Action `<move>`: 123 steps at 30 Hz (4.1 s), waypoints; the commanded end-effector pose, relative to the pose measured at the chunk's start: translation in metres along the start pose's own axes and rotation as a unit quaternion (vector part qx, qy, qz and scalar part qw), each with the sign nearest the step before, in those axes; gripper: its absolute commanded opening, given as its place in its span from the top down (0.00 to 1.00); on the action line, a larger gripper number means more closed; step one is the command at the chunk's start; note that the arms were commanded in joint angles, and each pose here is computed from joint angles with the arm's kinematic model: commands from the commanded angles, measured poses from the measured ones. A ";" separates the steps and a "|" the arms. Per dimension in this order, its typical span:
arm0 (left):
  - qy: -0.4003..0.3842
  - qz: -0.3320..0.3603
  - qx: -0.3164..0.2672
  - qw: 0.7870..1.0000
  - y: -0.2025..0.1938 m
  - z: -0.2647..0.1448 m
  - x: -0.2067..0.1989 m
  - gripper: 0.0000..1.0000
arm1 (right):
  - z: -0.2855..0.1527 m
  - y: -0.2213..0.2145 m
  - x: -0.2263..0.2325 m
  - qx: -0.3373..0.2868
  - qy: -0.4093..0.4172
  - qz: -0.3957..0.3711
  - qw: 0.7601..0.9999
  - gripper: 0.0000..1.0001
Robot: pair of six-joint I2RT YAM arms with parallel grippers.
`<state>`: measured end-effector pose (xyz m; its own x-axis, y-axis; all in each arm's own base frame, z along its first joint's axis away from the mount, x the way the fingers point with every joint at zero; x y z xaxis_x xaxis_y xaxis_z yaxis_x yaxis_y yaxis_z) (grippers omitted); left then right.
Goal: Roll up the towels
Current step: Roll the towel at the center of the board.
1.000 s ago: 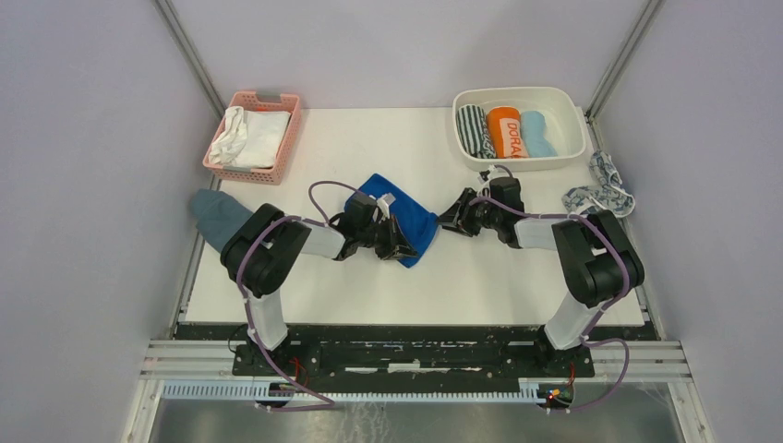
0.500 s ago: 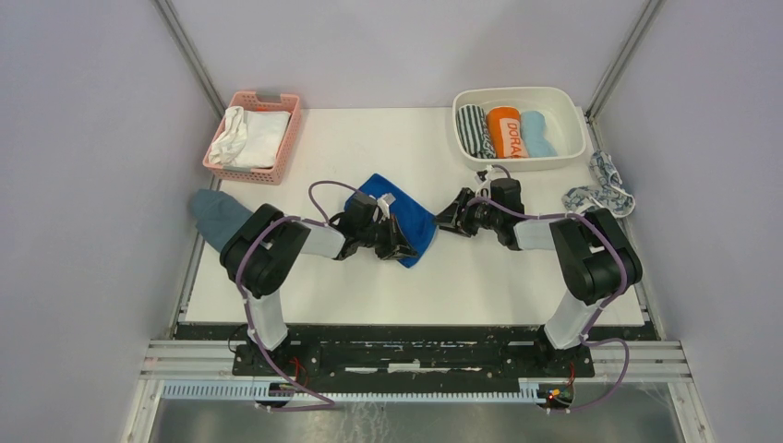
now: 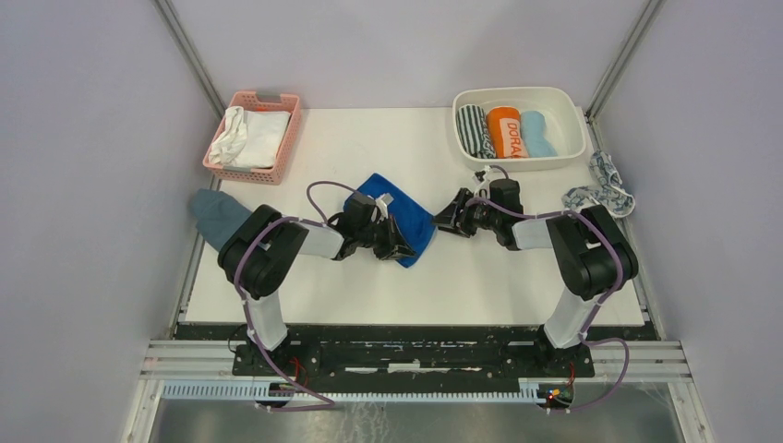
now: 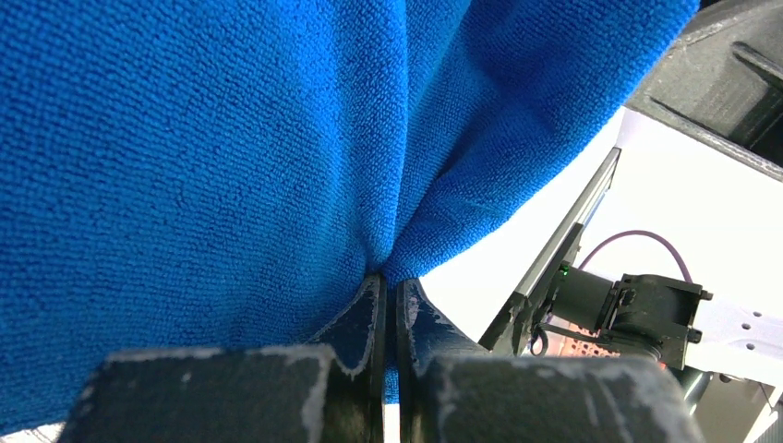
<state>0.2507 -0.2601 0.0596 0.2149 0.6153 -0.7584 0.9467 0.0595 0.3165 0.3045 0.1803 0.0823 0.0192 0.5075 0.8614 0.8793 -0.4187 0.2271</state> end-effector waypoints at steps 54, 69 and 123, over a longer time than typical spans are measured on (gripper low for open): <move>0.354 0.540 -0.137 0.751 -0.042 -0.033 -0.097 0.37 | -0.003 0.003 -0.026 0.008 -0.227 0.052 0.972 0.97; 0.441 0.666 -0.036 0.601 -0.060 0.026 -0.070 0.39 | 0.000 0.000 -0.026 0.036 -0.221 0.069 0.972 0.96; 0.405 0.637 0.025 0.656 -0.074 0.016 -0.085 0.44 | -0.001 0.008 -0.026 0.061 -0.197 0.085 0.975 0.96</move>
<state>0.1600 -0.3231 0.0848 0.7034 0.3162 0.6365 0.1109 -0.9334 0.3412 0.3085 0.1670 0.0689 0.3195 0.6791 0.6609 0.8974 -0.4408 0.0192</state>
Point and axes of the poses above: each gripper's point midway between its finger pads, its own z axis out along the fingers, its own x axis along the line the jaws close on, y = z × x, the point moved 7 cm from there along -z, back along the fingers, and after that the axes turned 7 degrees about z, right-handed, at the moved point
